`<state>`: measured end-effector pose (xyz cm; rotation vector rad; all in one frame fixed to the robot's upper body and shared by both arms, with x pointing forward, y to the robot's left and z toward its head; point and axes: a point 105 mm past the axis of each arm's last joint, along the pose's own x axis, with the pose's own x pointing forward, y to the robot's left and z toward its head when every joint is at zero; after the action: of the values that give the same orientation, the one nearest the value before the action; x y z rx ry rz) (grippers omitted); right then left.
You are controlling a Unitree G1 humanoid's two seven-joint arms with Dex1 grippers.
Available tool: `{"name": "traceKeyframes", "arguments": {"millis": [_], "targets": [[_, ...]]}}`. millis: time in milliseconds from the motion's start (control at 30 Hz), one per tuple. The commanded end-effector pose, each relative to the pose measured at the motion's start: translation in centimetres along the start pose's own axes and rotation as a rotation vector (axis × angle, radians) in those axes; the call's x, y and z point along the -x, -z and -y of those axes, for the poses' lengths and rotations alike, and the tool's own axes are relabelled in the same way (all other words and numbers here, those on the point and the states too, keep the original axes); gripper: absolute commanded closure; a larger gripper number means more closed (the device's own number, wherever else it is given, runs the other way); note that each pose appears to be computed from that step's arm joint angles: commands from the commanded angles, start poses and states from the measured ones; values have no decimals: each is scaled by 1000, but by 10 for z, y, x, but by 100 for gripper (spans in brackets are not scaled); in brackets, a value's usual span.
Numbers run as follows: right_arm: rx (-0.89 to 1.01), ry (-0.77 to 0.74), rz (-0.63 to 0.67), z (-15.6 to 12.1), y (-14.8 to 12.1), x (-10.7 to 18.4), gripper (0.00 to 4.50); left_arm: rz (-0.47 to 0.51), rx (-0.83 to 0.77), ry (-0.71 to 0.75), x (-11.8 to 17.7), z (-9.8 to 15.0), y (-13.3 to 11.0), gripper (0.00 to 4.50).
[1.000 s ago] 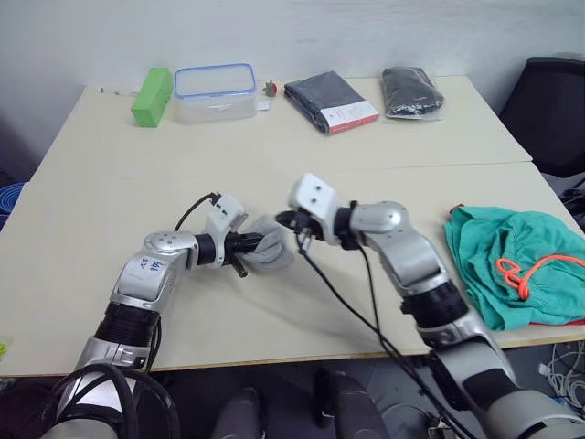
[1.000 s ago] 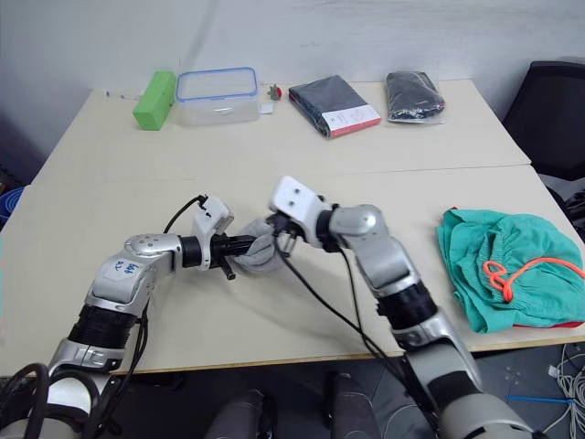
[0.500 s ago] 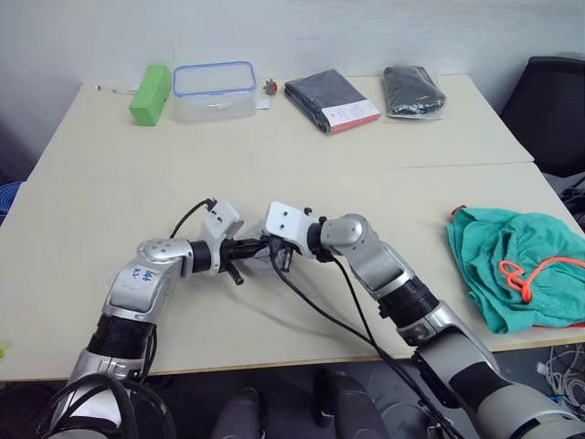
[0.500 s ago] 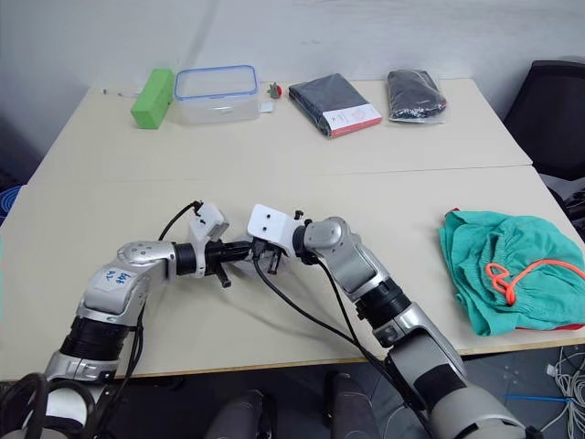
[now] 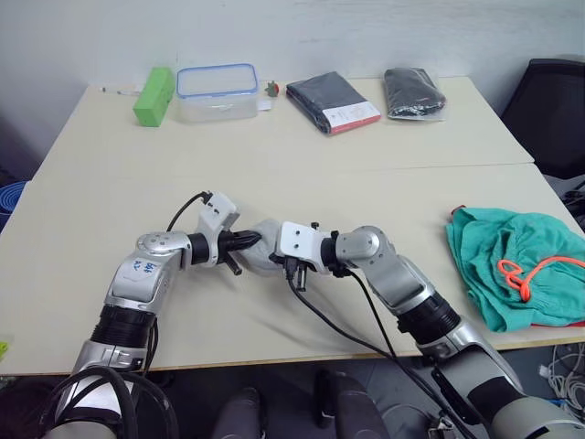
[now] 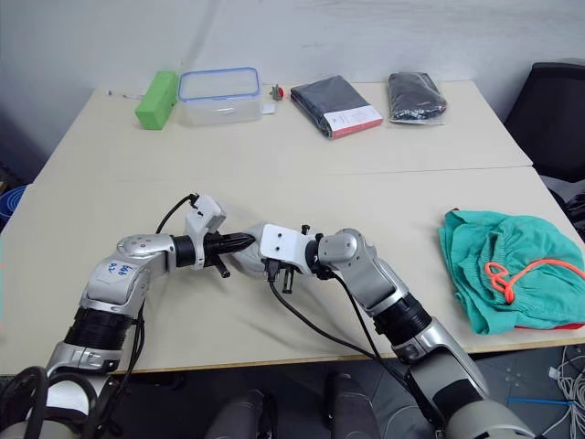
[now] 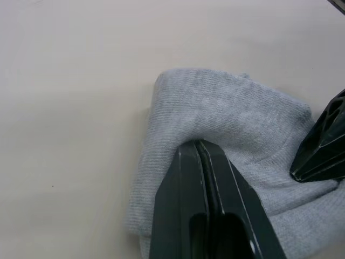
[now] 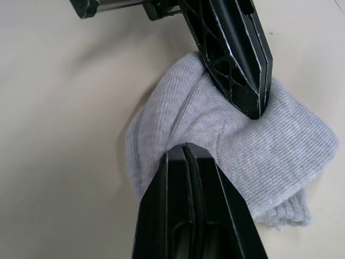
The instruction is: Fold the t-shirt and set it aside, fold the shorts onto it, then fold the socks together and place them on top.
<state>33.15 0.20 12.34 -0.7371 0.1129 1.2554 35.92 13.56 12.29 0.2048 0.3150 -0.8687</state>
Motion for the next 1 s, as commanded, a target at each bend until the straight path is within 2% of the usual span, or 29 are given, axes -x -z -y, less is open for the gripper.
{"name": "traceKeyframes", "arguments": {"millis": [33,167,267,433,633,800,1000], "targets": [[-116,16,69,1,-3,14,450,-18,-20,7,-2,3,3,446],[-395,21,134,8,-1,40,450,-42,-59,41,-3,14,8,446],[-588,-21,134,6,7,52,389,-56,-89,48,-4,18,11,450],[-980,-18,98,16,34,48,214,-56,-114,49,-4,24,12,450],[-1214,-144,97,9,28,23,10,-66,-123,48,-2,28,16,450],[-1320,-241,64,-4,19,-6,4,-69,-123,36,0,28,17,450],[-1333,-291,28,-19,12,-32,4,-65,-121,22,4,29,17,450]]}}
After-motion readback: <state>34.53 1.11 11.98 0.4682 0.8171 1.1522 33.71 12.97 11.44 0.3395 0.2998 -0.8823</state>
